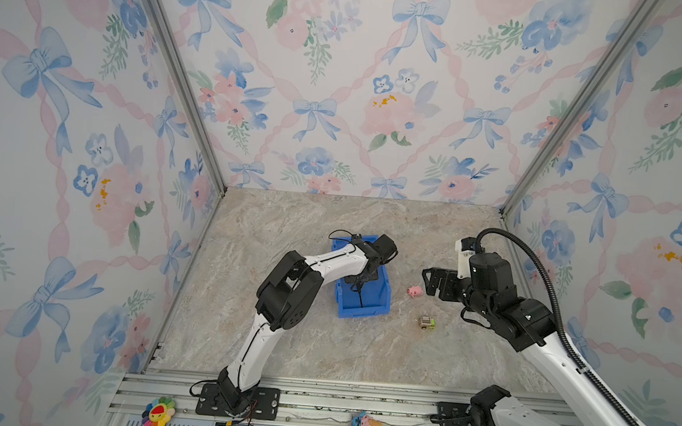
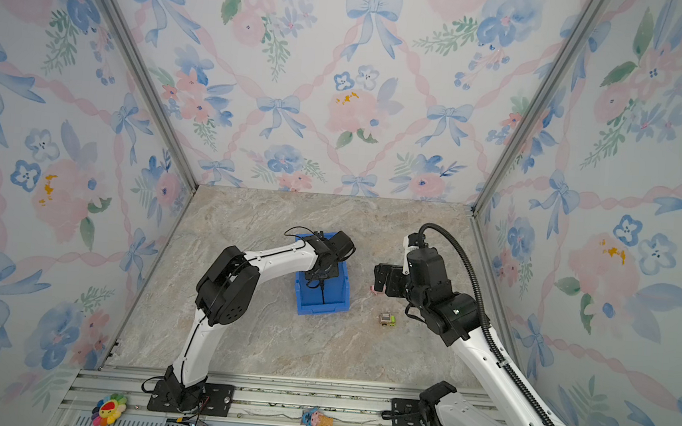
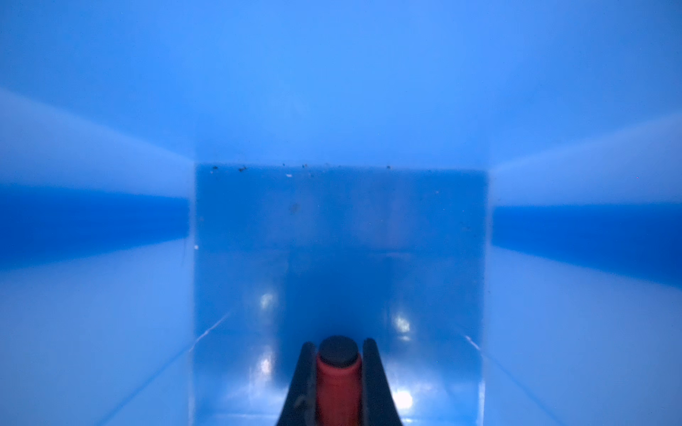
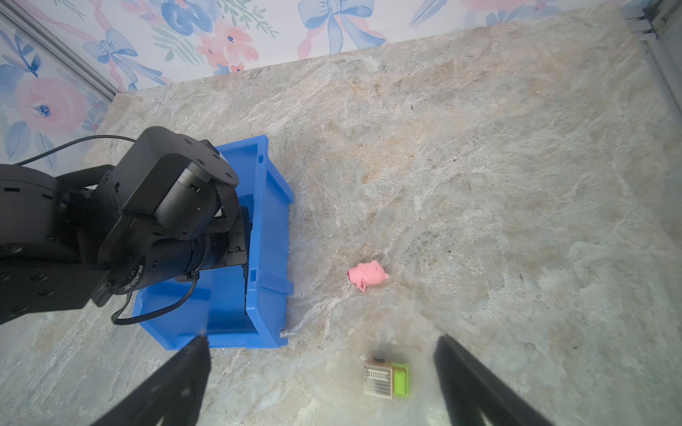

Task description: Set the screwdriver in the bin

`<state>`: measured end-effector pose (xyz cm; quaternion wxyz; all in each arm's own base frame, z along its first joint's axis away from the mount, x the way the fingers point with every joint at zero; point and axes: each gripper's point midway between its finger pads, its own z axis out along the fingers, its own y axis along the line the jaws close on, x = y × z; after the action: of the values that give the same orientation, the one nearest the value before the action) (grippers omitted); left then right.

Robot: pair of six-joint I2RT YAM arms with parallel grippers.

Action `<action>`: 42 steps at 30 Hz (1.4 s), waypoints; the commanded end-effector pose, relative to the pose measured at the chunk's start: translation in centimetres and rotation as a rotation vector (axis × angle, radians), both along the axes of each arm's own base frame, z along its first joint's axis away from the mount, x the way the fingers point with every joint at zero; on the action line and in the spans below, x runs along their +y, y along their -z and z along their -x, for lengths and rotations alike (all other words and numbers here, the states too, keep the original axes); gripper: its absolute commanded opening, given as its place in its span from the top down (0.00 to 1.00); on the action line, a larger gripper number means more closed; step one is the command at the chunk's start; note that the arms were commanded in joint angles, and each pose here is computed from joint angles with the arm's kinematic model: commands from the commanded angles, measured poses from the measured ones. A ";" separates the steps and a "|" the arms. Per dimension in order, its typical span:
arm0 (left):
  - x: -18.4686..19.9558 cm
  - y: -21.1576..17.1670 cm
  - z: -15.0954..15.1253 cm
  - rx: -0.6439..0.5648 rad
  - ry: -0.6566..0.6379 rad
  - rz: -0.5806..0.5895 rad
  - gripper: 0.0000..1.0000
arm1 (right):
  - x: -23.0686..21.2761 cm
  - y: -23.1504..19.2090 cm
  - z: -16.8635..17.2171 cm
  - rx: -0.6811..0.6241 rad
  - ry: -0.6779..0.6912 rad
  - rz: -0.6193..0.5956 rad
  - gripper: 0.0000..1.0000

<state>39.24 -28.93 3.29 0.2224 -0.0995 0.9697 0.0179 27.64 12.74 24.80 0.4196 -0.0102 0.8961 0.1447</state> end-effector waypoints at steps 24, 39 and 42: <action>-1.5 -5.9 -0.9 -0.124 0.035 0.030 0.48 | -0.9 -0.2 0.2 -0.024 0.023 -0.006 0.03; 0.4 -18.8 6.0 -0.293 0.283 0.126 0.03 | -2.9 -0.7 2.9 -0.064 0.023 -0.007 0.03; 2.7 -21.1 7.7 -0.351 0.309 0.124 0.02 | -3.7 -0.2 3.4 -0.054 0.052 0.016 0.03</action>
<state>32.73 -27.97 23.61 0.3653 -0.0004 0.9240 -0.1136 24.67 9.85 26.26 0.4585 0.0055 0.8764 0.1471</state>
